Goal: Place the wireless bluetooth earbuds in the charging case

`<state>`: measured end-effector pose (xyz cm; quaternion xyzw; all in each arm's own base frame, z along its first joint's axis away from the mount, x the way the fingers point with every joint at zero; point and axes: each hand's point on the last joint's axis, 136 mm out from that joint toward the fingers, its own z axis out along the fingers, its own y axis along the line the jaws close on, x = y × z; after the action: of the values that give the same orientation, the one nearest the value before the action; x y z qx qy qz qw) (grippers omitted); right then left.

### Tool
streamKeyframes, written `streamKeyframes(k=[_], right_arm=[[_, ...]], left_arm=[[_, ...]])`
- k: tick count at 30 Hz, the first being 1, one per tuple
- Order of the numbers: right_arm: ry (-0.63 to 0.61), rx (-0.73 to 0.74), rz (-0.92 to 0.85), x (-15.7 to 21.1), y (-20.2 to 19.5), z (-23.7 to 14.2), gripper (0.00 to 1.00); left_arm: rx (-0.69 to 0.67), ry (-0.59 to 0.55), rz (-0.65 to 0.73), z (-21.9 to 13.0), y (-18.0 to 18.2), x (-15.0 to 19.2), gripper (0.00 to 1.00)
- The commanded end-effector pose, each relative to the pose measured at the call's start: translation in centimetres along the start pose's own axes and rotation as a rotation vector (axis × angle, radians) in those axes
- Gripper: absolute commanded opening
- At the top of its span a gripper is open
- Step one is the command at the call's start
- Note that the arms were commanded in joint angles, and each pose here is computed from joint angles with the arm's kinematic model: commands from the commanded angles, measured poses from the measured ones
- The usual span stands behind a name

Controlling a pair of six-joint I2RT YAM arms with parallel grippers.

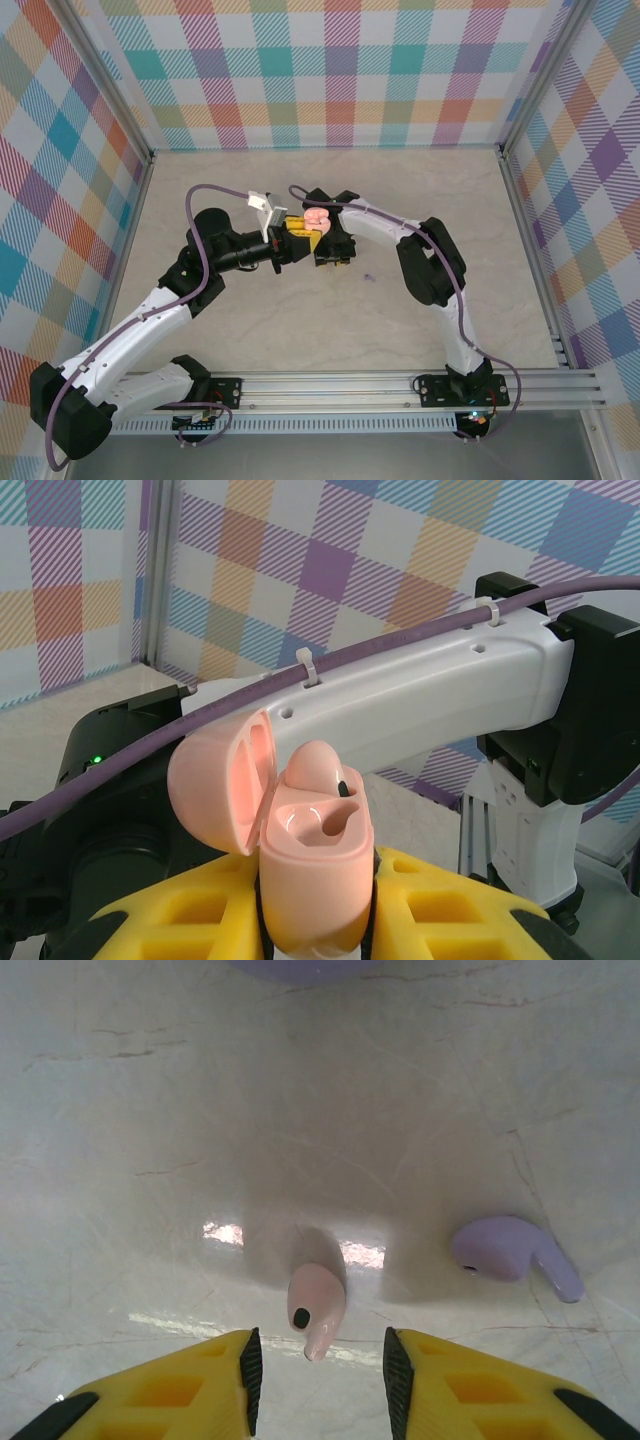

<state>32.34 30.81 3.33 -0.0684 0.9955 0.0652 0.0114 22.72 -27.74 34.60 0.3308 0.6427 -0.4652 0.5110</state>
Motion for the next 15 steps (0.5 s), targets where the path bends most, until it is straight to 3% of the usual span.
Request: streamKeyframes(k=[1, 15], right_arm=[[0.009, 0.003, 0.037, -0.3, 0.3, -0.1, 0.39], [0.030, 0.045, 0.043, -0.6, 0.1, 1.4, 0.33]], left_arm=[[0.040, -0.051, 0.041, -0.2, -1.4, -2.1, 0.26], [0.039, -0.048, 0.037, -0.2, -1.4, -1.9, 0.26]])
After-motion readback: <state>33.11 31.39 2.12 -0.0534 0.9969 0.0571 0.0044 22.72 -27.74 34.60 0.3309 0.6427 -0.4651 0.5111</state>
